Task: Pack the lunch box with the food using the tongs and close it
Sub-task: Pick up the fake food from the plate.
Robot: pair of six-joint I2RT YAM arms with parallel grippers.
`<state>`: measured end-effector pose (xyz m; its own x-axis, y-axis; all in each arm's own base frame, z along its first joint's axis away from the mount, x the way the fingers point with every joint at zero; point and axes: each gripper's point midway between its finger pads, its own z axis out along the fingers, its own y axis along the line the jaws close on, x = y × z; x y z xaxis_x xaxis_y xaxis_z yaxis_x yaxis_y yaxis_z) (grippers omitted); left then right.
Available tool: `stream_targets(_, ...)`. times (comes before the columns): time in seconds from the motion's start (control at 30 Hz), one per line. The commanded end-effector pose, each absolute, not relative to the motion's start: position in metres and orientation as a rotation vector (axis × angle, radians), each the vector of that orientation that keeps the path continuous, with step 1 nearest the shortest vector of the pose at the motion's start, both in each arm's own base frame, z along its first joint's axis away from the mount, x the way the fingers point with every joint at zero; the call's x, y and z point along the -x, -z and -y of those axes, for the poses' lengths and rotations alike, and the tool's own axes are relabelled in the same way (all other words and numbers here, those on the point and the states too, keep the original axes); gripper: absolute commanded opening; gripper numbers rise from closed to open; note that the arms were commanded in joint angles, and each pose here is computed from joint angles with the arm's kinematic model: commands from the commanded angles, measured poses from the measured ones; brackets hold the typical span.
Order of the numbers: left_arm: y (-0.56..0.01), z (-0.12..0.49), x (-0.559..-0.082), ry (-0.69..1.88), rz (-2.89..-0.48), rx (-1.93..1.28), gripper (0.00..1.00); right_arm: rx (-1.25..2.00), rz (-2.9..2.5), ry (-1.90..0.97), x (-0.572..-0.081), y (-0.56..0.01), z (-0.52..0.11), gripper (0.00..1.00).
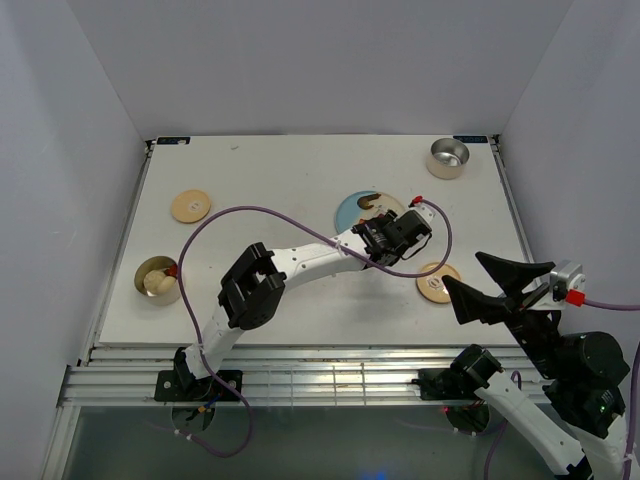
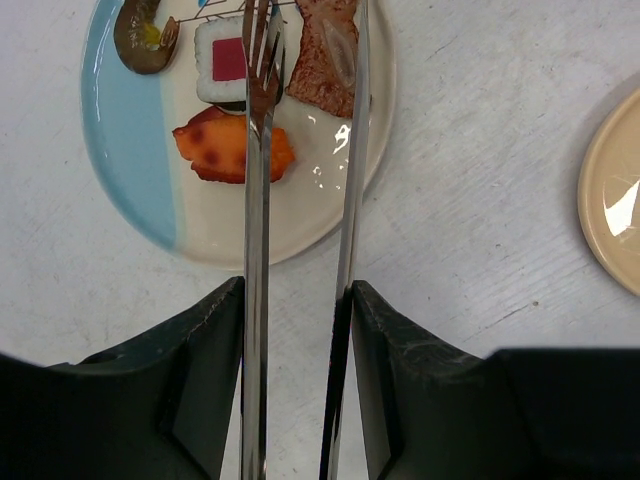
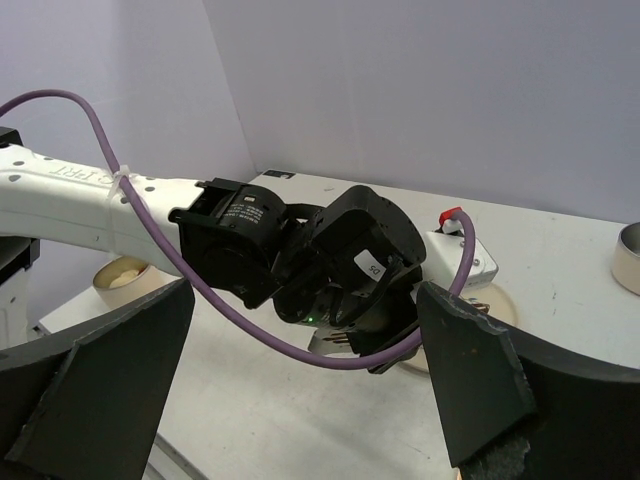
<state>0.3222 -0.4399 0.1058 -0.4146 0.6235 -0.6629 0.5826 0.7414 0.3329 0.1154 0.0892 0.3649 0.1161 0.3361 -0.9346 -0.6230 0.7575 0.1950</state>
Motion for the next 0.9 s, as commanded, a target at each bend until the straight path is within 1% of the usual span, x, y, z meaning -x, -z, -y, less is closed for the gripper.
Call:
stream_targets(0.0, -0.1228, 0.4475, -0.3227, -0.025, -2.106, -0.866, 0.55, 0.251, -1.206, -0.716, -0.1067, -0.3858, -0.0781, 0.98)
stream_targets(0.4, -0.1222, 0.4534, -0.3216, -0.006, -2.125, -0.869, 0.56, 0.248, -1.201, -0.708, -0.1039, -0.3892, -0.0737, 0.98)
stream_targets(0.67, -0.1159, 0.4493, -0.3215, -0.038, -2.149, -0.876, 0.56, 0.246, -1.203, -0.704, -0.1038, -0.3895, -0.0729, 0.98)
stream_targets(0.87, -0.1234, 0.4521, -0.3224, -0.026, -2.141, -0.871, 0.57, 0.245, -1.201, -0.700, -0.1041, -0.3899, -0.0723, 0.98)
